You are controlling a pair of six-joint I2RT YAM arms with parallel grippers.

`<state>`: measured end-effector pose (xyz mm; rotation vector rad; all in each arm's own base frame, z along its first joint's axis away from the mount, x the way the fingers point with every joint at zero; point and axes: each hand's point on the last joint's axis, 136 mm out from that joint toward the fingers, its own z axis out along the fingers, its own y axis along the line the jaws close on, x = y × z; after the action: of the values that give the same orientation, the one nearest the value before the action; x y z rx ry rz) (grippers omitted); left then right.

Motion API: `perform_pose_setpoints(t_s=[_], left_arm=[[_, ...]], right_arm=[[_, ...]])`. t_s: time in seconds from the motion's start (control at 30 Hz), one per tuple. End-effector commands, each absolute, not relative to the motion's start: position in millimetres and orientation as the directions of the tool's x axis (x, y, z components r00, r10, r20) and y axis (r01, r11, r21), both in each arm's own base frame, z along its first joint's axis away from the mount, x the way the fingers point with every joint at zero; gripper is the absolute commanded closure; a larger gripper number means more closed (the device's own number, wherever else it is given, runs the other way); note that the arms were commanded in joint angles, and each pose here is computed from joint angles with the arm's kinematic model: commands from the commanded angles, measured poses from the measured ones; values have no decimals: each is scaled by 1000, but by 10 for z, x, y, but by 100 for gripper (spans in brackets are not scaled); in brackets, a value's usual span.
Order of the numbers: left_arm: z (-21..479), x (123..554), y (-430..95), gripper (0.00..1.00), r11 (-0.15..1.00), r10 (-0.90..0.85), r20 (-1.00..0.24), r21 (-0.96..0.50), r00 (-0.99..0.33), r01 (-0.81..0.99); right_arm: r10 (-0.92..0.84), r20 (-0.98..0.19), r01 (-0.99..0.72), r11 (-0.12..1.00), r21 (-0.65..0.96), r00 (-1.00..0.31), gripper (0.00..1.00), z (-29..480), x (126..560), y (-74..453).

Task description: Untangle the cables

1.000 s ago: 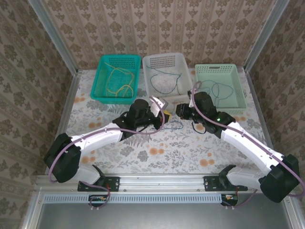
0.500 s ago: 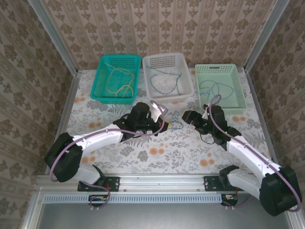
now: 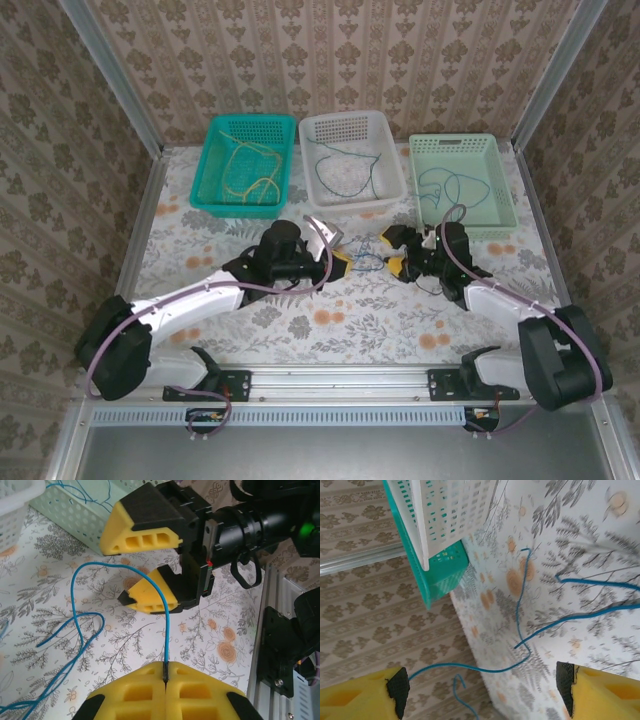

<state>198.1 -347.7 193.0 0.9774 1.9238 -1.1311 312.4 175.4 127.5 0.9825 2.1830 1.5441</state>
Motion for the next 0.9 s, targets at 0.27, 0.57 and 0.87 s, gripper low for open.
perform_pose_setpoints(t_s=[0.27,0.57,0.87], left_arm=[[2089,1992,-3441,97,307,316,-904,-189,-288,933],[2115,1941,-3497,96,283,309,-926,-129,-218,950],[2034,1908,-3509,96,282,347,-918,-94,-192,955]], right_arm=[[540,455,519,-40,854,-708,19,1363,3057,2220],[510,496,542,-68,838,-702,22,1364,3211,2491],[518,542,560,-138,817,-662,25,1260,3282,2599]])
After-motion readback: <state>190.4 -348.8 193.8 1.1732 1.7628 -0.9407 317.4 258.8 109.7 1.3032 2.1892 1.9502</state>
